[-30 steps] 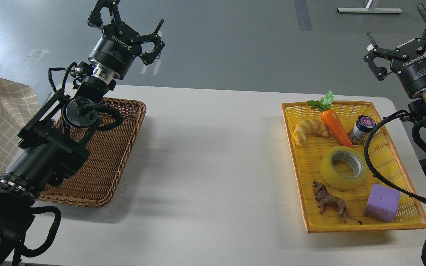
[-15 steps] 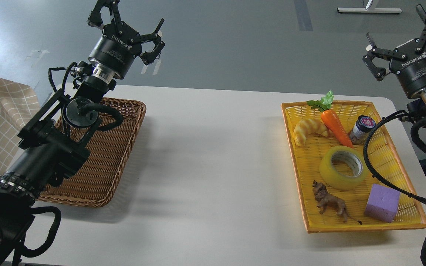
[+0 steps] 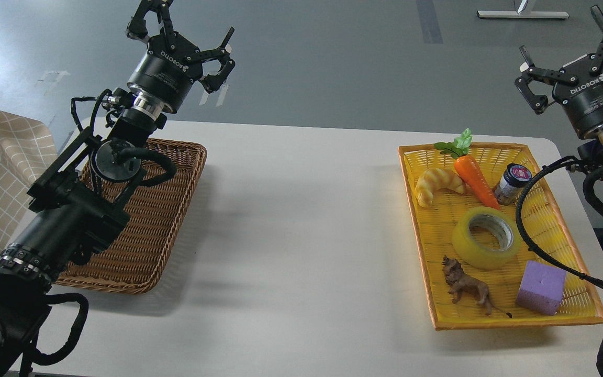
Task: Place and transfer tape with both arms
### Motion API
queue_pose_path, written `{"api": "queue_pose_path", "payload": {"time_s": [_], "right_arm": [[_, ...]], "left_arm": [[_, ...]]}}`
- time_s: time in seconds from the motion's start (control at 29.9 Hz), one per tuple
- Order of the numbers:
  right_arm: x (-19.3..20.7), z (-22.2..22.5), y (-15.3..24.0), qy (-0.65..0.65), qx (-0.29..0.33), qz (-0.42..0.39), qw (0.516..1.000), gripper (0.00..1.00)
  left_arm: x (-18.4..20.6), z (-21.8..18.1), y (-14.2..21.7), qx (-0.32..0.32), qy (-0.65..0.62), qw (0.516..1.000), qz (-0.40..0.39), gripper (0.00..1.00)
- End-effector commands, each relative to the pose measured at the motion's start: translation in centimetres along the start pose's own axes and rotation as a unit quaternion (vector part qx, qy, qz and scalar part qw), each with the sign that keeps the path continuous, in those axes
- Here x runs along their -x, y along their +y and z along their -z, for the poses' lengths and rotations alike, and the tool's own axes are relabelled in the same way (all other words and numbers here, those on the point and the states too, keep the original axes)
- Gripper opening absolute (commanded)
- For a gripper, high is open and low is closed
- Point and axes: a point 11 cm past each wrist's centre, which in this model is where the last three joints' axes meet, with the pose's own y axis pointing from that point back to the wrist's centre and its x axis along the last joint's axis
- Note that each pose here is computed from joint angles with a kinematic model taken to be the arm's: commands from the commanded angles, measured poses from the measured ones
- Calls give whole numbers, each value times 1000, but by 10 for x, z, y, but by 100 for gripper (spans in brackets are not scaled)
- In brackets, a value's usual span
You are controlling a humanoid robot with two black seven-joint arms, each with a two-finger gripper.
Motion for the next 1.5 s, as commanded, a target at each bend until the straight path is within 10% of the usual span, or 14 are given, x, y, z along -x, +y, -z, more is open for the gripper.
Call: {"api": "queue_pose_path", "payload": {"time_s": [0.0,1.47], "right_arm": [[1,1,0,1,-1,1,1000,100],[-10,19,13,77,48,-19,996,100]], "left_arm": [[0,0,0,0,-1,1000,1,98],[1,2,-1,1,2,1000,1,98]]}}
